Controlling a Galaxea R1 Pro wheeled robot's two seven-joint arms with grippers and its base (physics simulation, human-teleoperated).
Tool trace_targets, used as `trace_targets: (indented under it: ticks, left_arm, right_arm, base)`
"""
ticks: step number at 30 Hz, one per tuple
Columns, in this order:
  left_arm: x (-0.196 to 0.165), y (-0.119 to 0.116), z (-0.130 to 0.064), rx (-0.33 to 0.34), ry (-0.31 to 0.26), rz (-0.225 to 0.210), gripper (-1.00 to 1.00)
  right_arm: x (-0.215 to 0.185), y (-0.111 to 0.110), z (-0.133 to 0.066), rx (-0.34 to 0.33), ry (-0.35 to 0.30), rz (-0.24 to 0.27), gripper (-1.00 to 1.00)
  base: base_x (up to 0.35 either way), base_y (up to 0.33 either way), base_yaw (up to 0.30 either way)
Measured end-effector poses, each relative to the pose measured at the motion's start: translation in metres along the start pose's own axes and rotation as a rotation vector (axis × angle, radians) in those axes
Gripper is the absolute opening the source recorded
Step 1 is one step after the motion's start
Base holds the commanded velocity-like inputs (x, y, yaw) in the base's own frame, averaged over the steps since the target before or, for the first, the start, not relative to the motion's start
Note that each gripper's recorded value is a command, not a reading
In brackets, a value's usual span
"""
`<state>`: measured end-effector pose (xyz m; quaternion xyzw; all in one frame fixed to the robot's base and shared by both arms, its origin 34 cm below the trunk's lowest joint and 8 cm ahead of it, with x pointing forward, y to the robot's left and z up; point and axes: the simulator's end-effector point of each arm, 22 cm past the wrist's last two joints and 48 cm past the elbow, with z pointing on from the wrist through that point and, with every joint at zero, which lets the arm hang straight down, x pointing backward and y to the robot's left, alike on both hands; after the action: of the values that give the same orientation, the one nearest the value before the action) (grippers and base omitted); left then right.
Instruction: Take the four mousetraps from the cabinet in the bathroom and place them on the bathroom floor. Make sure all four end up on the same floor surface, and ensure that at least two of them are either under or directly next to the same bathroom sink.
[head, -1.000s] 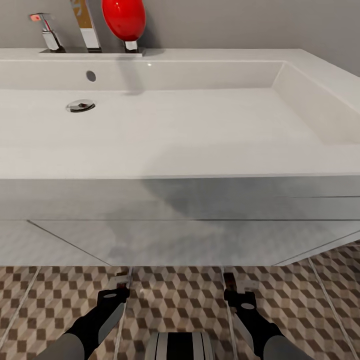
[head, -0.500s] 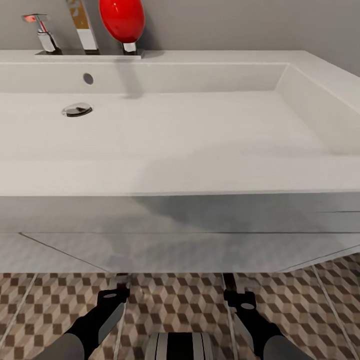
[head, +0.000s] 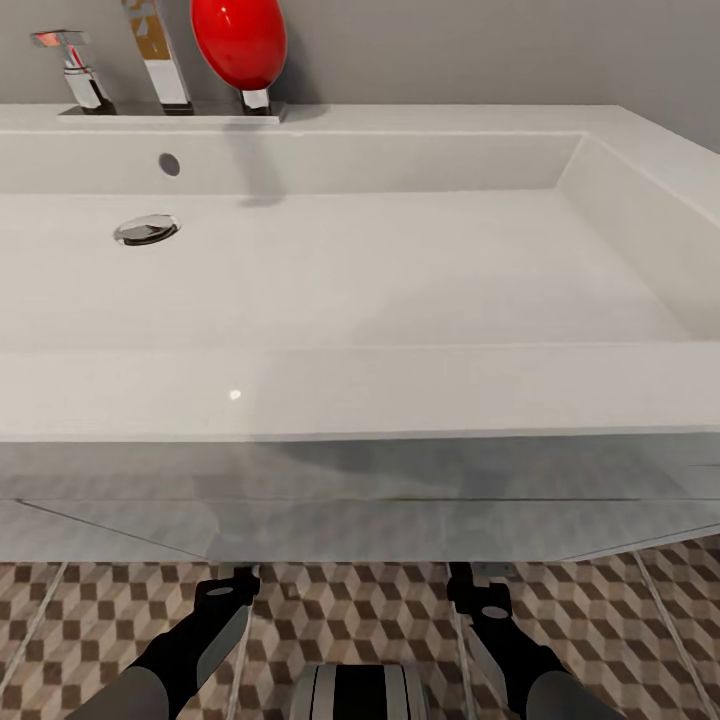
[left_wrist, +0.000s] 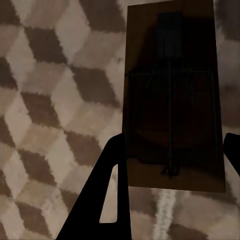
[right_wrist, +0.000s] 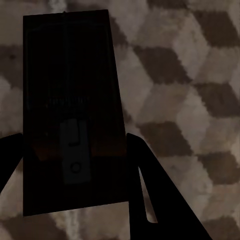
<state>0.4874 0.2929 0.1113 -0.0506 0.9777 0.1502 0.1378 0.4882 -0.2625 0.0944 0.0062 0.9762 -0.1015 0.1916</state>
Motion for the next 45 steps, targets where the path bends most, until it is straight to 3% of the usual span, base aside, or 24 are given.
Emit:
trace_targets:
  ticks: [34, 45]
  left_arm:
    - [0.001, 0.0, 0.0, 0.0, 0.004, 0.001, -1.0]
    - [0.007, 0.002, 0.002, 0.005, 0.017, 0.004, -1.0]
  right_arm:
    - [0.0, 0.0, 0.0, 0.0, 0.001, 0.002, -1.0]
    - [0.018, -0.001, 0.001, 0.002, 0.051, -0.003, -1.0]
  base:
    - [0.016, 0.0, 0.0]
    - [0.0, 0.0, 0.0]
